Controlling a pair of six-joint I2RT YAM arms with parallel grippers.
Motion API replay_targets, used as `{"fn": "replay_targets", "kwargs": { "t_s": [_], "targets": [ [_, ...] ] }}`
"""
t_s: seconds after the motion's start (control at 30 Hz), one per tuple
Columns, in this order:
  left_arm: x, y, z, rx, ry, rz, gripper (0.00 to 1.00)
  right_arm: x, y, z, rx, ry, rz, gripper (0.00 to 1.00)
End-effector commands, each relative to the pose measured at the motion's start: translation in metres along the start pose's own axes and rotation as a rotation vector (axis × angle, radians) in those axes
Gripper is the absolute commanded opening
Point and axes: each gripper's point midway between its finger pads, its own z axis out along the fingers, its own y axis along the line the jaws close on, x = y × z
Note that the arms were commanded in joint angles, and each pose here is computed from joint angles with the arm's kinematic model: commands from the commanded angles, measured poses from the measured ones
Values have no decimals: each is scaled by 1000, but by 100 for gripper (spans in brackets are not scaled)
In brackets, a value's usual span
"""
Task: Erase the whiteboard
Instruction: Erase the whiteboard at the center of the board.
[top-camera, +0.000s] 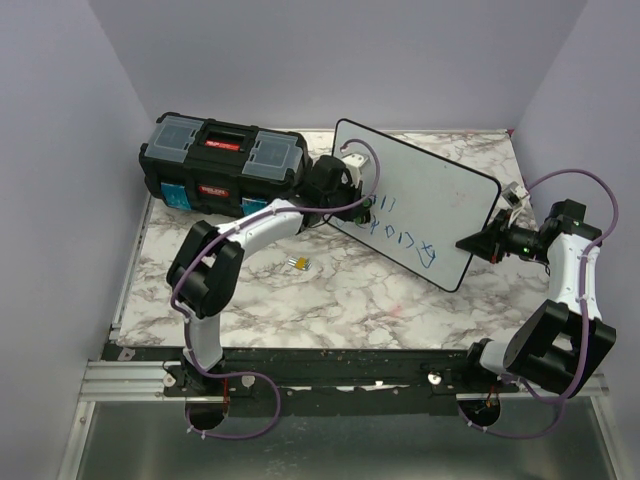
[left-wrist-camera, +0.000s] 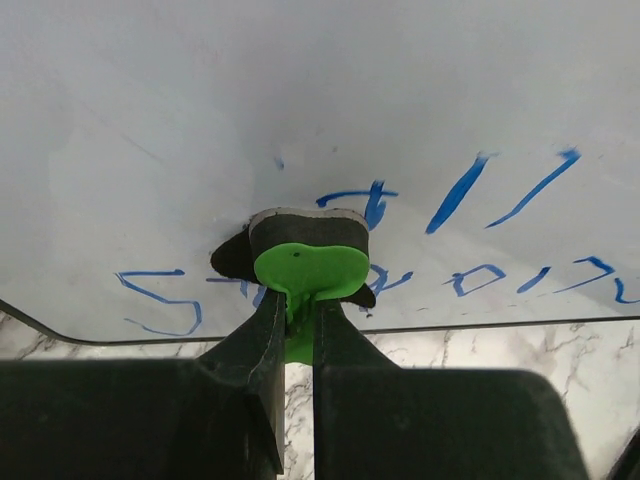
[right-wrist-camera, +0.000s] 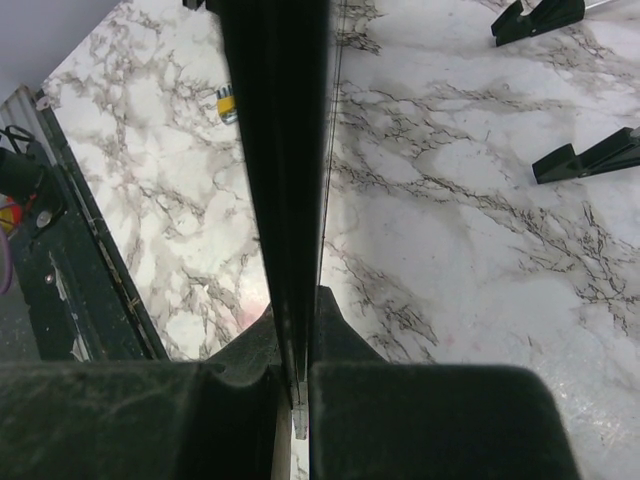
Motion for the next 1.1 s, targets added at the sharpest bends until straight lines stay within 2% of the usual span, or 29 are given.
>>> {"fn": "replay_targets", "kwargs": {
  "t_s": [0.0,0.1,0.23,0.53,0.67,0.77,0.9,1.07],
  "targets": [
    [-57,-2,-5,10,-88,45,0,1,14,4,-43,-7,-14,1],
    [-78,-2,-9,9,-115,56,0,1,14,4,-43,-7,-18,1],
    [-76,-2,-5,16,-106,49,0,1,14,4,-44,-6,-14,1],
    [8,-8,14,61,15,-21,0,2,14,4,-46,-5,-11,1],
    [24,-16,17,76,28,-28,0,2,14,4,-46,-5,-12,1],
    [14,-16,14,67,11,-15,0,2,14,4,-45,-5,-11,1],
    [-22,-11,6,40,-35,16,0,2,14,4,-45,-5,-13,0],
    [-54,21,-5,-48,-89,-9,0,1,15,4,-44,-6,-18,1]
  ]
}}
